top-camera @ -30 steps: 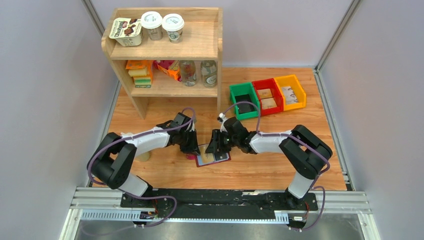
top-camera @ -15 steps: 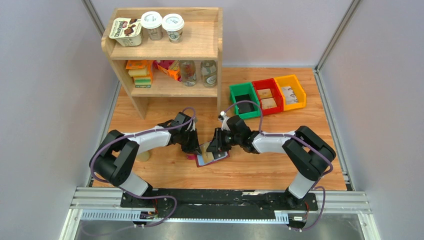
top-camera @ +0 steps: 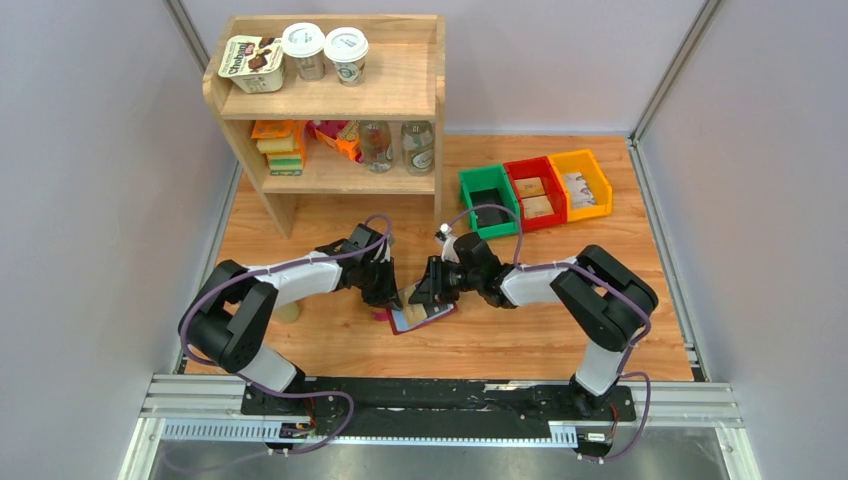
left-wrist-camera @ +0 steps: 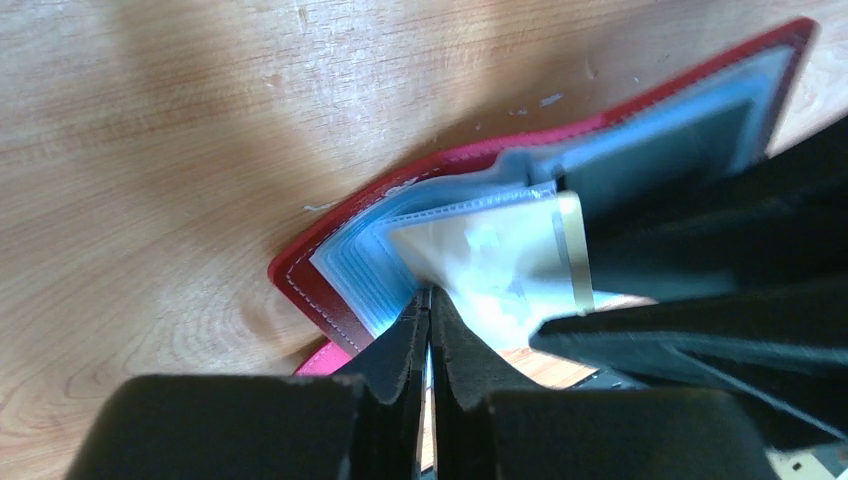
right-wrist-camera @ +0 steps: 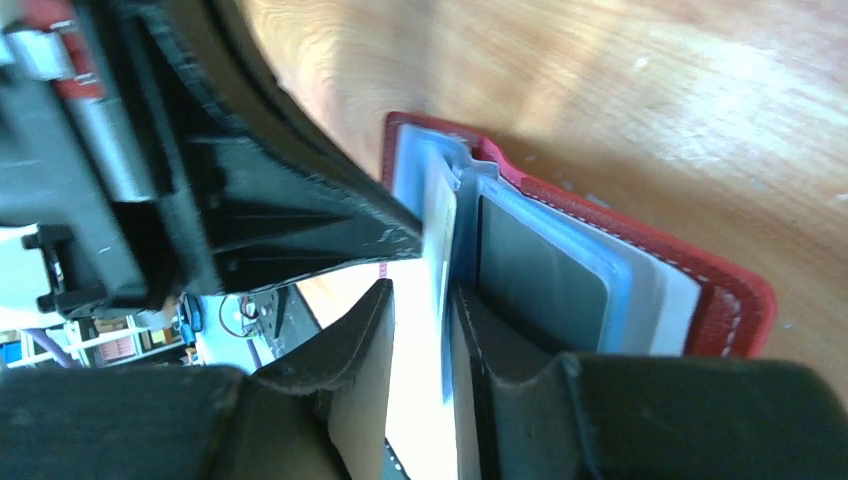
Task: Take the credit cards out of the card holder
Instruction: Remove the credit card from the card holder.
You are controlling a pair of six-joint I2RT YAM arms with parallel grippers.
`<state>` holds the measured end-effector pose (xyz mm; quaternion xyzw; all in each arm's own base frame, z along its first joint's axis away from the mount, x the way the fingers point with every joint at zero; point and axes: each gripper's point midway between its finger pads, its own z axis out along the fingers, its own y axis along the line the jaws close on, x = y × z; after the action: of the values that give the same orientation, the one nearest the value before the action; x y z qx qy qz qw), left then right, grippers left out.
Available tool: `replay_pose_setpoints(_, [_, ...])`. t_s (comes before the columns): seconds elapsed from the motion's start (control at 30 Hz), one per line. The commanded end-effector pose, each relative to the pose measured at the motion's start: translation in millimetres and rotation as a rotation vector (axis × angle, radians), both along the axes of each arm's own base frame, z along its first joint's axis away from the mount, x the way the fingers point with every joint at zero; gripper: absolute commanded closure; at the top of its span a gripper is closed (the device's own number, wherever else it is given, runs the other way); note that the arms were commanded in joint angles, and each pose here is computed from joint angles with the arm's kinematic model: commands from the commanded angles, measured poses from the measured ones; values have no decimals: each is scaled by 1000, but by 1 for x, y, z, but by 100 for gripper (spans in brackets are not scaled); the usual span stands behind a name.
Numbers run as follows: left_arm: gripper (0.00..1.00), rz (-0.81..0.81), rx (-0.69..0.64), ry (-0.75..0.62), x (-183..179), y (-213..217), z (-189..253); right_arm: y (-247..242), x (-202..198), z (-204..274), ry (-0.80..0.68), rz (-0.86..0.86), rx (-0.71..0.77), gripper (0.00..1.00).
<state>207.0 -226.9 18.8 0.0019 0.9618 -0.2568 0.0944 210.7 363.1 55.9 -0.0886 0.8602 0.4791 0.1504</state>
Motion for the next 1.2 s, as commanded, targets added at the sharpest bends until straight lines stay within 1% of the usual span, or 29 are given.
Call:
replay_pose_setpoints(0.0, [92, -19, 98, -26, -1, 13, -10, 17, -4, 2, 31, 41, 78, 70])
replay_pose_setpoints(0.07, [92, -21, 103, -30, -1, 13, -9, 14, -2, -11, 50, 27, 19, 69])
replay_pose_setpoints(0.13, [92, -18, 112, -37, 0, 15, -8, 10, -2, -16, 48, 24, -3, 70])
replay_pose_setpoints(0.27, [95, -8, 156, -41, -1, 24, -12, 2, -1, -9, 48, 6, 38, 72])
replay_pose_setpoints(0.4, [100, -8, 207, -14, -4, 32, -20, -2, 3, 5, 44, 2, 105, 73])
replay_pose_setpoints(0.47, [100, -13, 242, 2, -7, 38, -25, -4, 4, 11, 46, 3, 134, 74])
replay_pose_setpoints(0.53, [100, -17, 264, 2, -8, 42, -27, -6, 6, 16, 42, -1, 161, 77])
replay_pose_setpoints(0.7, [100, -22, 279, 2, -8, 45, -29, -7, 7, 19, 43, 2, 194, 94])
replay_pose_setpoints(0.8, [100, -23, 277, 1, -8, 44, -29, -6, 7, 18, 47, 6, 203, 100])
replay_pose_setpoints(0.93, [100, -27, 280, 3, -8, 45, -30, -10, 9, 14, 50, 2, 202, 100])
replay_pose_setpoints(1.17, [100, -30, 280, -3, -8, 45, -31, -38, 20, 2, 68, -57, 187, 100])
